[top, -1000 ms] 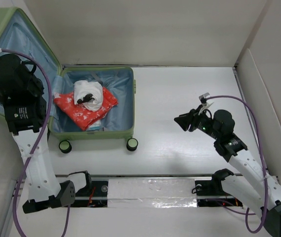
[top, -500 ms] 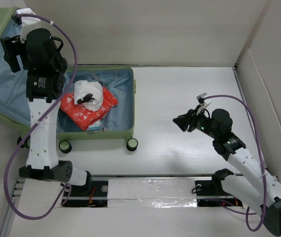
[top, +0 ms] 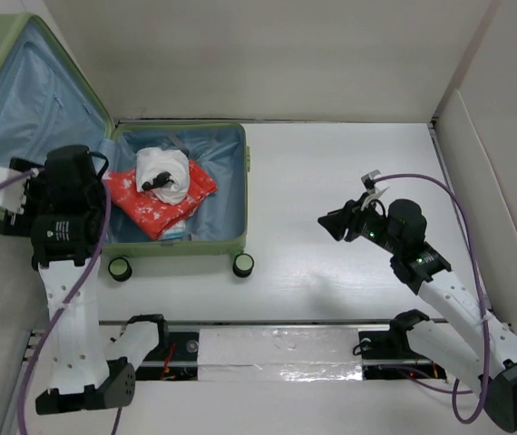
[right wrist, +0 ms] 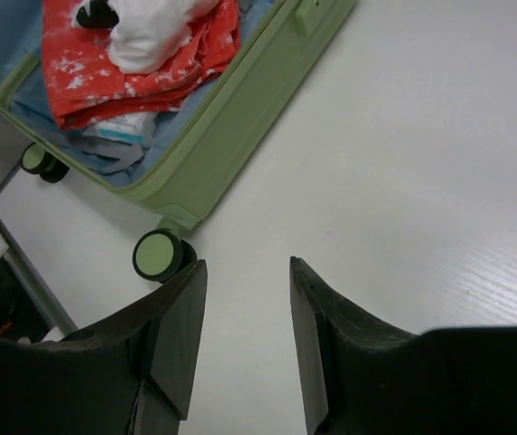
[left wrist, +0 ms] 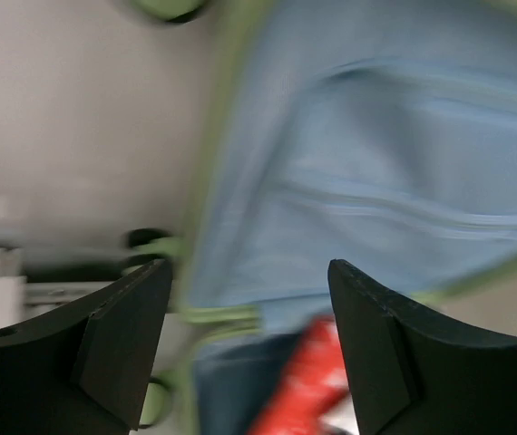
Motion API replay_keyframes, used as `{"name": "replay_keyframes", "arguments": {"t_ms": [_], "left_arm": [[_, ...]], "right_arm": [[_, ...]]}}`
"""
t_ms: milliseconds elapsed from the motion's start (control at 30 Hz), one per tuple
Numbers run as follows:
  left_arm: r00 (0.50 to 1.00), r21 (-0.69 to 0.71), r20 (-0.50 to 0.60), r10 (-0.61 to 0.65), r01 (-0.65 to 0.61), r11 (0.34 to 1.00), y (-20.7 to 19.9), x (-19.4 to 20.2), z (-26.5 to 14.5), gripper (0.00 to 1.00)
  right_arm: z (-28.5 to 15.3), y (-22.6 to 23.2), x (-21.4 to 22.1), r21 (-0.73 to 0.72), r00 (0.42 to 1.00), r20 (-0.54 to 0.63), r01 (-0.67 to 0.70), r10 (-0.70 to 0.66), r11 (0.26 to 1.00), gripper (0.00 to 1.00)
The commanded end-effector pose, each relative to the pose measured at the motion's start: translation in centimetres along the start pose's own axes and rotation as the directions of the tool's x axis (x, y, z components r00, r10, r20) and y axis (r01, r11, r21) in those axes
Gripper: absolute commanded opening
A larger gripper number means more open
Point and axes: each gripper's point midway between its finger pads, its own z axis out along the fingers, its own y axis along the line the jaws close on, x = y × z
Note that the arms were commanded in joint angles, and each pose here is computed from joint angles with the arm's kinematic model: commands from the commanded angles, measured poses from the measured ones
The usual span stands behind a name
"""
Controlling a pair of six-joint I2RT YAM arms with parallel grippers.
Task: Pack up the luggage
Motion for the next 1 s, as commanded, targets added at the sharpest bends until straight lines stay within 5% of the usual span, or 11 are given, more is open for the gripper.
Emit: {"name": "replay_keyframes", "arguments": {"t_ms": [0, 133, 267, 500, 667, 967], "left_arm": [[0.999, -0.206, 0.051, -0.012, 0.022, 0.978, 6.5, 3.1, 1.8, 0.68], [0.996, -0.231, 0.072, 0.053, -0.036, 0.972, 9.2, 4.8, 2.7, 0.67], [0.965, -0.321, 0.081, 0.250, -0.212, 0.923, 11.2, 7.6, 4.2, 0.68], [0.934, -0.241, 0.156, 0.321, -0.279, 0.930, 6.0, 4.2, 5.5, 0.68], [0.944, -0.254, 0.150, 0.294, -0.250, 0.934, 6.3, 2.0, 8.5, 0.65], [0.951, -0.166, 0.120, 0.286, -0.264, 0.950, 3.2, 4.3, 10.8, 0.60]], "right_arm": [[-0.2, 1.2, -2.8, -0.030, 0.996, 0.079, 0.049, -0.047, 0.998, 0.48], [-0.4, 1.5, -2.9, -0.036, 0.996, 0.070, 0.057, -0.054, 0.998, 0.48], [-0.9, 1.4, -3.5, -0.016, 0.993, 0.103, 0.061, -0.059, 0.998, 0.48], [-0.2, 2.3, -2.5, -0.080, 0.996, 0.058, 0.066, -0.061, 0.995, 0.48], [-0.2, 2.8, -2.5, -0.093, 0.996, 0.066, 0.069, -0.063, 0.993, 0.48], [1.1, 3.9, -1.3, -0.155, 0.998, 0.015, 0.071, -0.069, 0.985, 0.48]]}}
